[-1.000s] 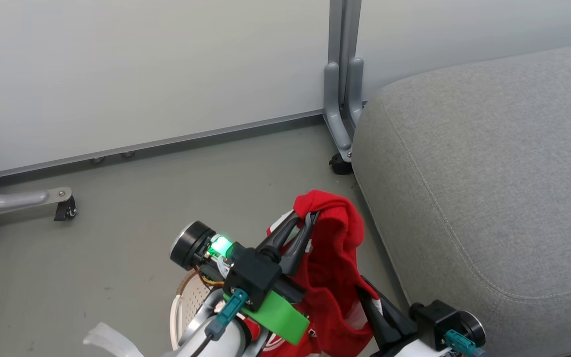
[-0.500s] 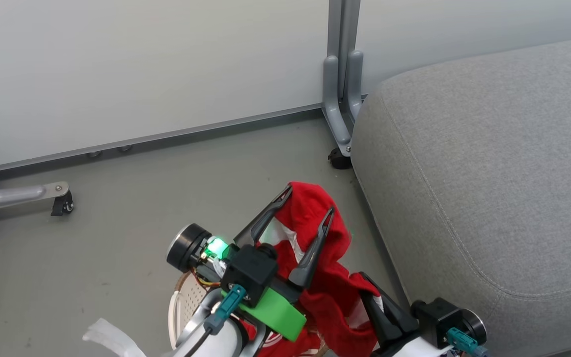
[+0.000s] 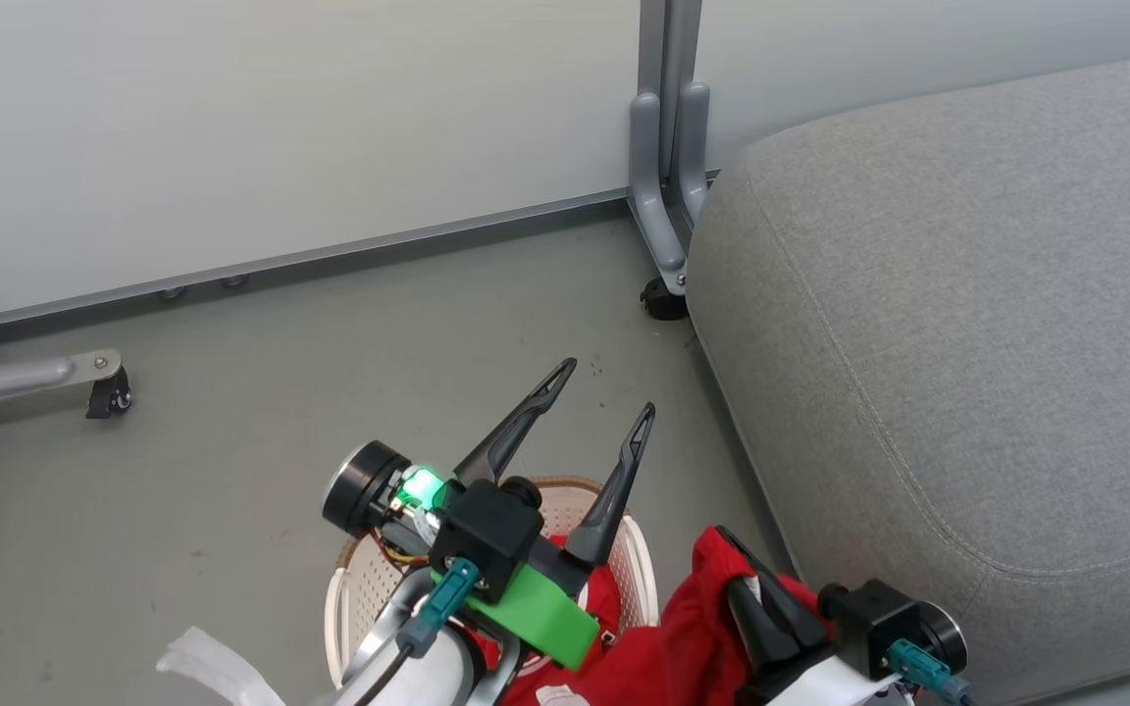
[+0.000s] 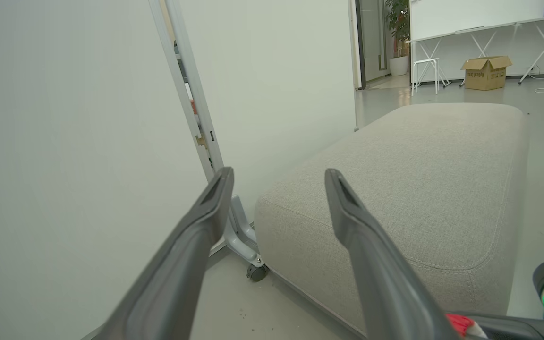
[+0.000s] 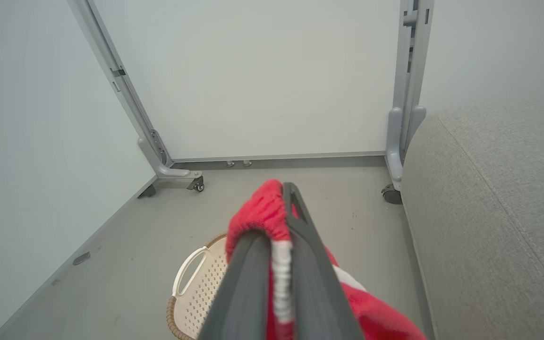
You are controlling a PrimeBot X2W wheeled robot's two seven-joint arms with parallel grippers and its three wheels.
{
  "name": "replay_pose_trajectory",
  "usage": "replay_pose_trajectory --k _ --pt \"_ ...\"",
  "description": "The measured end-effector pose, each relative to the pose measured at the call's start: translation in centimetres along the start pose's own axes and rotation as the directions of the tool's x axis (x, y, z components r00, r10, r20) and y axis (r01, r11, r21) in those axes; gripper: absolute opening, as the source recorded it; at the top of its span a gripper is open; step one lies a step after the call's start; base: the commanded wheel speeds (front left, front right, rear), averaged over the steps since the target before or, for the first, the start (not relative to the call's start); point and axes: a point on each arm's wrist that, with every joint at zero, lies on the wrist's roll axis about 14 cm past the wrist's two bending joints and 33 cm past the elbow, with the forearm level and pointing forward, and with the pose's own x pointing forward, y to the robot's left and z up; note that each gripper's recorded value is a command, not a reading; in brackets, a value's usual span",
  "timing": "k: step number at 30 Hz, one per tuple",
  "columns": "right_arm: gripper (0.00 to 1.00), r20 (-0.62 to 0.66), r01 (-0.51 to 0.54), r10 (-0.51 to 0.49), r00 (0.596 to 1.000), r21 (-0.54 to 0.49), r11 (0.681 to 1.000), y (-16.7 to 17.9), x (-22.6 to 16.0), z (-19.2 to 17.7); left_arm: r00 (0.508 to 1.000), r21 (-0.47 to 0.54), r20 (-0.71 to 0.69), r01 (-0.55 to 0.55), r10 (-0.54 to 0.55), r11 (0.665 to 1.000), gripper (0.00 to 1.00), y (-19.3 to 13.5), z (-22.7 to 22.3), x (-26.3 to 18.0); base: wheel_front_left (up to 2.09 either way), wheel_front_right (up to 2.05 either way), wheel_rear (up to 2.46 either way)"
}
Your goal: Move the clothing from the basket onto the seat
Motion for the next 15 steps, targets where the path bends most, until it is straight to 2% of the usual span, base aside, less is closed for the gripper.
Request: replay_pose_trajectory --k 15 --pt "0.0 0.037 0.059 -0.059 0.998 0.001 0.998 -1.8 0.0 1.2 0.999 -0.03 -0.033 0.024 -0.025 0.999 1.0 -0.2 -1.8 0.7 0.0 0.0 0.0"
